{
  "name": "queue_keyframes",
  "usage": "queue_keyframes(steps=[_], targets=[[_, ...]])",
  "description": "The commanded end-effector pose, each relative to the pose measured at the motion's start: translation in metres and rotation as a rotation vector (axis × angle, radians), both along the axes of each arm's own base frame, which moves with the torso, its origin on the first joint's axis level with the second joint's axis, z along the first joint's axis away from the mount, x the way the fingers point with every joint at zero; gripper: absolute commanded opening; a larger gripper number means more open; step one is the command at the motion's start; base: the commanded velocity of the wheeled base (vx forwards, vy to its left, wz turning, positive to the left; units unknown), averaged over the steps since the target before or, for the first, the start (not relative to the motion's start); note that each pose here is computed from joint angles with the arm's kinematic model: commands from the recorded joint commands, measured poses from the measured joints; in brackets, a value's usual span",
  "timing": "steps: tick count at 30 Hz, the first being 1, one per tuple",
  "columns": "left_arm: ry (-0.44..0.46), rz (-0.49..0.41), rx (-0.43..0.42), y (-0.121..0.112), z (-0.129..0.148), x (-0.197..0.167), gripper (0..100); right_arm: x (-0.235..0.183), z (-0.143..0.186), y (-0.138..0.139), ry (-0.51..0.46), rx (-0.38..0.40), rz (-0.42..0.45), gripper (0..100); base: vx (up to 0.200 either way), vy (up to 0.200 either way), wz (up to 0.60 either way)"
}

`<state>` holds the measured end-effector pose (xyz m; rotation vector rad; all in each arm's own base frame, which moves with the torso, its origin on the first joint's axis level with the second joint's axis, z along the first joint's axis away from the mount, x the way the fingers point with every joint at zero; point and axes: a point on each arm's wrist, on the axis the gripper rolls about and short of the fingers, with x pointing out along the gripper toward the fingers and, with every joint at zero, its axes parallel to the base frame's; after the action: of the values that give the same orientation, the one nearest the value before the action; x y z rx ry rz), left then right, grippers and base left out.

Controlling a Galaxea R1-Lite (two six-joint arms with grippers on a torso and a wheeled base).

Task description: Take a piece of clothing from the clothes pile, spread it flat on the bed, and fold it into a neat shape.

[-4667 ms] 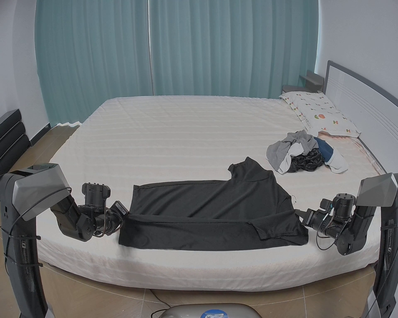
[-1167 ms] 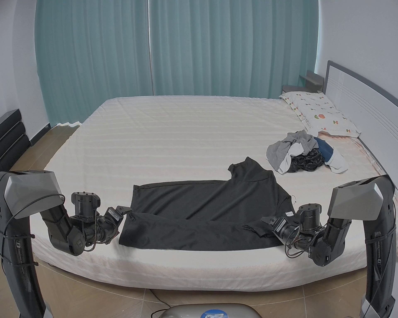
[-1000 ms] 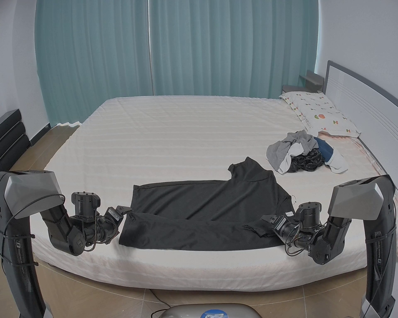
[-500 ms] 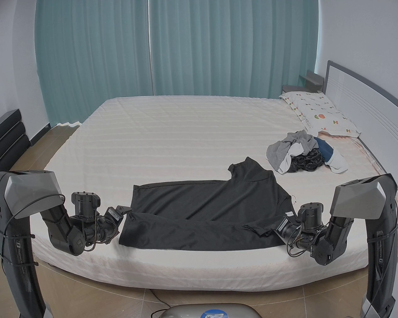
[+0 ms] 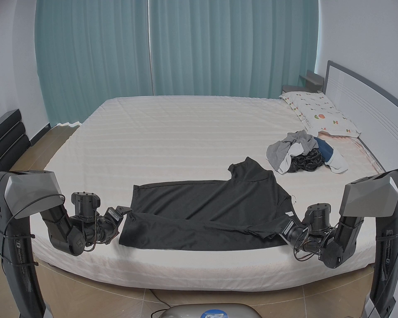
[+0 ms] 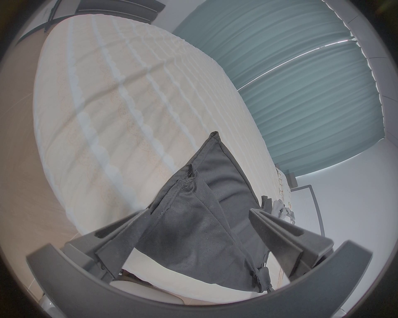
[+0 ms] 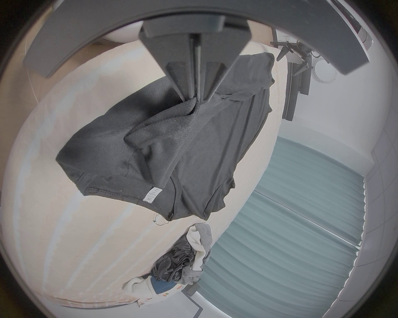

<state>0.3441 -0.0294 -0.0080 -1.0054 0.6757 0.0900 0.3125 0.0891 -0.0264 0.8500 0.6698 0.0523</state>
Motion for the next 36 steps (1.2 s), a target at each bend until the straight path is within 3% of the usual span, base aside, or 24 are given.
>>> queue_keyframes(steps=[1, 5, 6, 11, 14, 22, 27, 36], targets=[[0.001, 0.001, 0.002, 0.0, -0.001, 0.0, 100, -0.006, 0.005, 0.001, 0.0, -0.003, 0.01, 0, 0.0, 0.0, 0.0], [0.001, 0.001, 0.0, 0.0, -0.001, 0.0, 100, -0.01, -0.003, 0.003, 0.028, -0.024, 0.027, 0, 0.0, 0.0, 0.0], [0.001, 0.001, 0.0, 0.0, -0.001, 0.0, 100, -0.011, -0.005, 0.002, 0.033, -0.035, 0.033, 100, 0.0, 0.0, 0.0], [0.001, 0.0, 0.001, 0.0, -0.001, 0.0, 100, -0.018, -0.012, 0.001, 0.053, -0.09, 0.066, 100, 0.0, 0.0, 0.0], [0.001, 0.001, 0.002, 0.0, -0.001, 0.0, 100, -0.021, 0.0, -0.001, 0.003, -0.106, 0.076, 100, 0.0, 0.0, 0.0], [0.001, 0.0, 0.002, 0.0, -0.001, 0.0, 100, 0.001, 0.033, -0.042, -0.119, -0.077, -0.057, 100, 0.0, 0.0, 0.0], [0.001, 0.001, 0.002, 0.0, -0.001, 0.0, 100, 0.006, 0.019, -0.058, -0.085, -0.052, -0.055, 100, 0.0, 0.0, 0.0], [0.001, 0.001, 0.002, 0.0, -0.001, 0.0, 100, 0.018, -0.01, -0.055, -0.039, -0.046, -0.03, 100, 0.0, 0.0, 0.0]])
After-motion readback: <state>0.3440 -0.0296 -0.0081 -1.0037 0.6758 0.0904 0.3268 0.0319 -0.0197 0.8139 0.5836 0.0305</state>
